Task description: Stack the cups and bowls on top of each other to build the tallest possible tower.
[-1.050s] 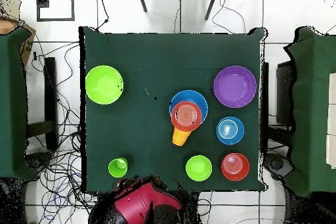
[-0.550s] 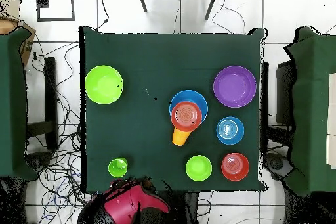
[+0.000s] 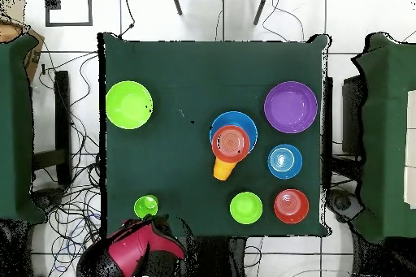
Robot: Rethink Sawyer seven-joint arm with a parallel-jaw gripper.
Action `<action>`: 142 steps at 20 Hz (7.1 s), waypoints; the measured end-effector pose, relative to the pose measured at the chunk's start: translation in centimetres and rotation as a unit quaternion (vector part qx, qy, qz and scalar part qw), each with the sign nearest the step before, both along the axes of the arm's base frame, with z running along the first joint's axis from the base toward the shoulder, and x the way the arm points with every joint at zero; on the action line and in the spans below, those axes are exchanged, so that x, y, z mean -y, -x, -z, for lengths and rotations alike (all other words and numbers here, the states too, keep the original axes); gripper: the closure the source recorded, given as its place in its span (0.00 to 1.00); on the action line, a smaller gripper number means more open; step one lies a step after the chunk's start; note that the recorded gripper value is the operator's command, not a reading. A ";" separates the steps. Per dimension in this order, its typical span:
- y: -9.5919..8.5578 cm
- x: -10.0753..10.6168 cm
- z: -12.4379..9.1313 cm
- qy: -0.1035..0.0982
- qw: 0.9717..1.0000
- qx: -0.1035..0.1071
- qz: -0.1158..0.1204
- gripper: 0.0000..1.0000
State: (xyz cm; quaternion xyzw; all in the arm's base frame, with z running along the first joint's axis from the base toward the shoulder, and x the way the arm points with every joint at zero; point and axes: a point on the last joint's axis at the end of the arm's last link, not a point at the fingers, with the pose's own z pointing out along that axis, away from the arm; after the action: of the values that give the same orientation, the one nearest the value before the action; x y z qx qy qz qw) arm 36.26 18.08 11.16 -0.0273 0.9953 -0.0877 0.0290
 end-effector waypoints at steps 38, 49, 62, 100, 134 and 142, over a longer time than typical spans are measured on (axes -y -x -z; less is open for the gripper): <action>-9.9 -1.0 -3.6 0.010 0.996 0.065 0.056 0.00; -8.7 0.7 0.0 0.027 0.997 0.034 0.064 0.00; -6.8 2.1 4.6 0.039 0.997 0.005 0.064 0.00; -9.8 0.2 2.5 -0.062 0.991 0.030 0.116 0.00; -7.8 -2.8 4.2 -0.065 0.994 0.031 0.080 0.00; -8.7 -2.6 2.7 -0.067 0.993 0.050 0.082 0.00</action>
State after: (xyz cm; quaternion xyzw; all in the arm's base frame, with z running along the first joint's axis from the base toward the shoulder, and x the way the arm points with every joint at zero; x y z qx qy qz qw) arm 44.95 20.72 8.43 0.0612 0.9952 -0.0242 0.0727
